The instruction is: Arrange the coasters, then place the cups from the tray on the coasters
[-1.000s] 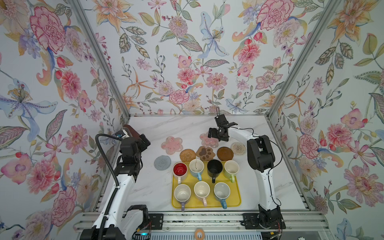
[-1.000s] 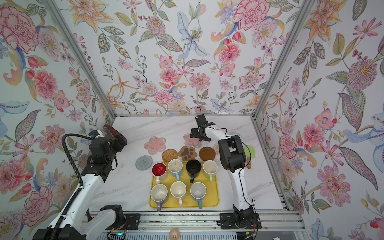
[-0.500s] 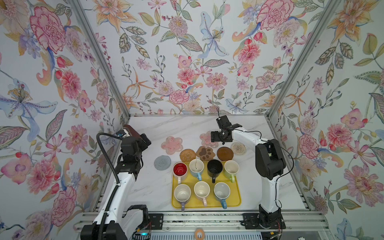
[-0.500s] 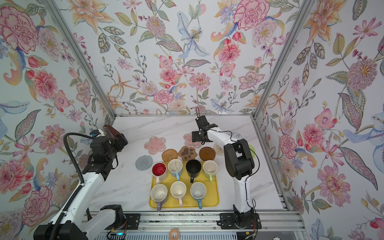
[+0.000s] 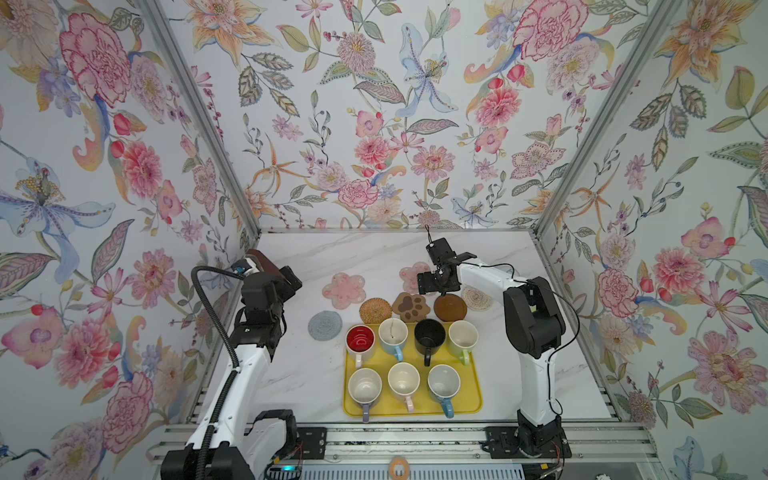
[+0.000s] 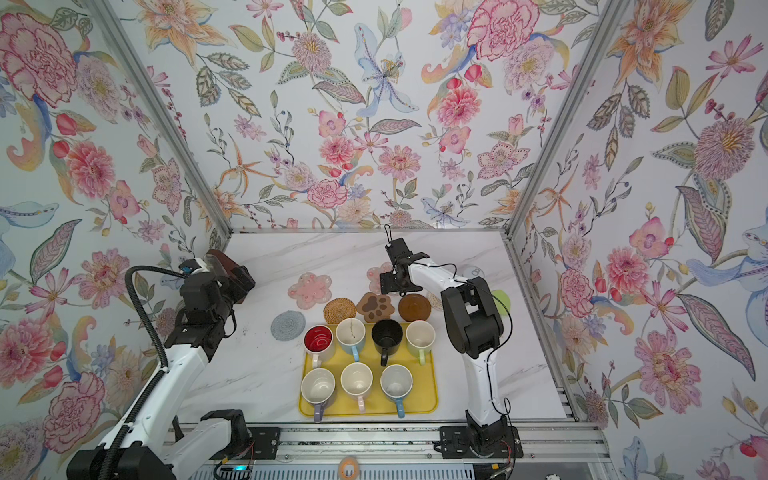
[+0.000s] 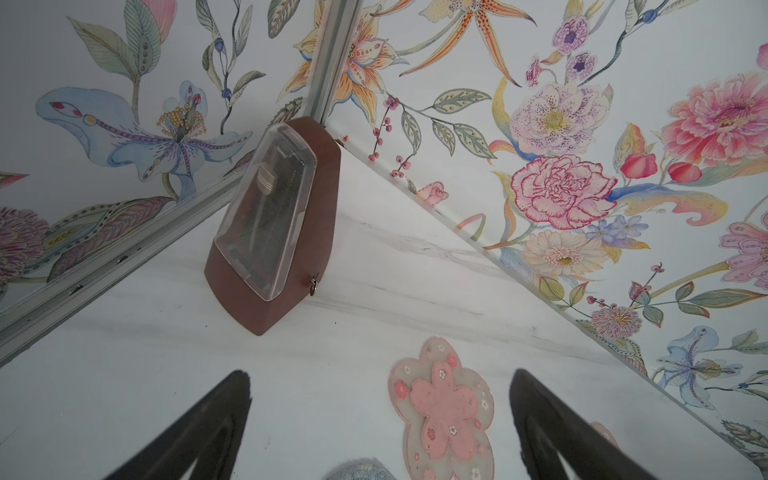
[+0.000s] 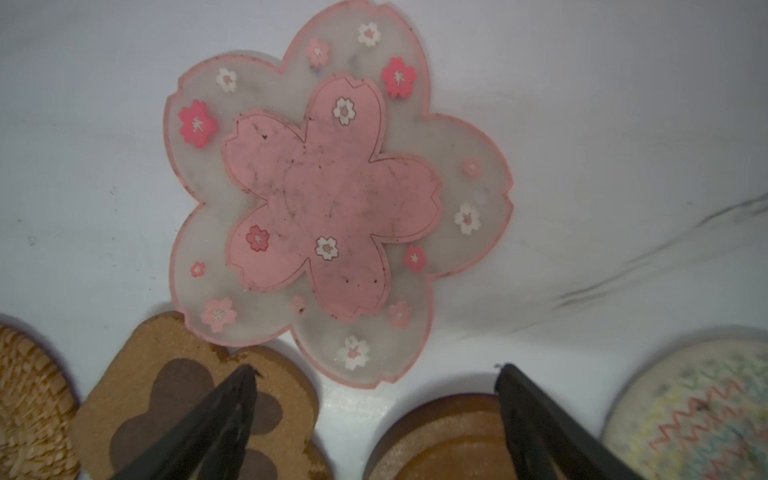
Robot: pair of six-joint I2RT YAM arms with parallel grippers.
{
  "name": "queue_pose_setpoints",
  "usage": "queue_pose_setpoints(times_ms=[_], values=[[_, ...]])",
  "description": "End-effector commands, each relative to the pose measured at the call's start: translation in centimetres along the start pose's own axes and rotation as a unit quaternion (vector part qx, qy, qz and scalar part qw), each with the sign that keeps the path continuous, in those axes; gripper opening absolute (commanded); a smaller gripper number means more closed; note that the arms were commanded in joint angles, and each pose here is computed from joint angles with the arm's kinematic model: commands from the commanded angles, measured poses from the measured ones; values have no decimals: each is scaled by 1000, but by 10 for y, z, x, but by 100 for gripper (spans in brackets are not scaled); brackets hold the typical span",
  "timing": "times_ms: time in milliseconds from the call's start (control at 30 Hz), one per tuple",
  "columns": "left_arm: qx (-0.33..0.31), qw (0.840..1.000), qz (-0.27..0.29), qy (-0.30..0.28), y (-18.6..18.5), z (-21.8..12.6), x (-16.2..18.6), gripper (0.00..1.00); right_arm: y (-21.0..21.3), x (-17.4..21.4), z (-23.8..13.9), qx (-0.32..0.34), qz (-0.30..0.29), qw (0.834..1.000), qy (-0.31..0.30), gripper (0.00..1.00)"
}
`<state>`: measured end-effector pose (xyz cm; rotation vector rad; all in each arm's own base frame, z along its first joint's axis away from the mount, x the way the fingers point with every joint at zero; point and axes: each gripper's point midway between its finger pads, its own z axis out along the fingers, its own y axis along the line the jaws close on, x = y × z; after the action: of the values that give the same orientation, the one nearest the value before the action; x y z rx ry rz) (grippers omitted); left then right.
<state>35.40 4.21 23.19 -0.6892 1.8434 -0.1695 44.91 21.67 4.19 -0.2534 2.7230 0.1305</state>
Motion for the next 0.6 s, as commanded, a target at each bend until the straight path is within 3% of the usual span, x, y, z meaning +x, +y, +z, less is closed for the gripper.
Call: queue_pose_setpoints(times_ms=[0, 567], values=[[11, 1000, -7, -7, -4, -6, -7, 99, 1, 6, 10, 2, -3, 1000, 20, 91], [7, 1000, -6, -10, -5, -6, -12, 99, -7, 4, 48, 34, 12, 999, 34, 92]])
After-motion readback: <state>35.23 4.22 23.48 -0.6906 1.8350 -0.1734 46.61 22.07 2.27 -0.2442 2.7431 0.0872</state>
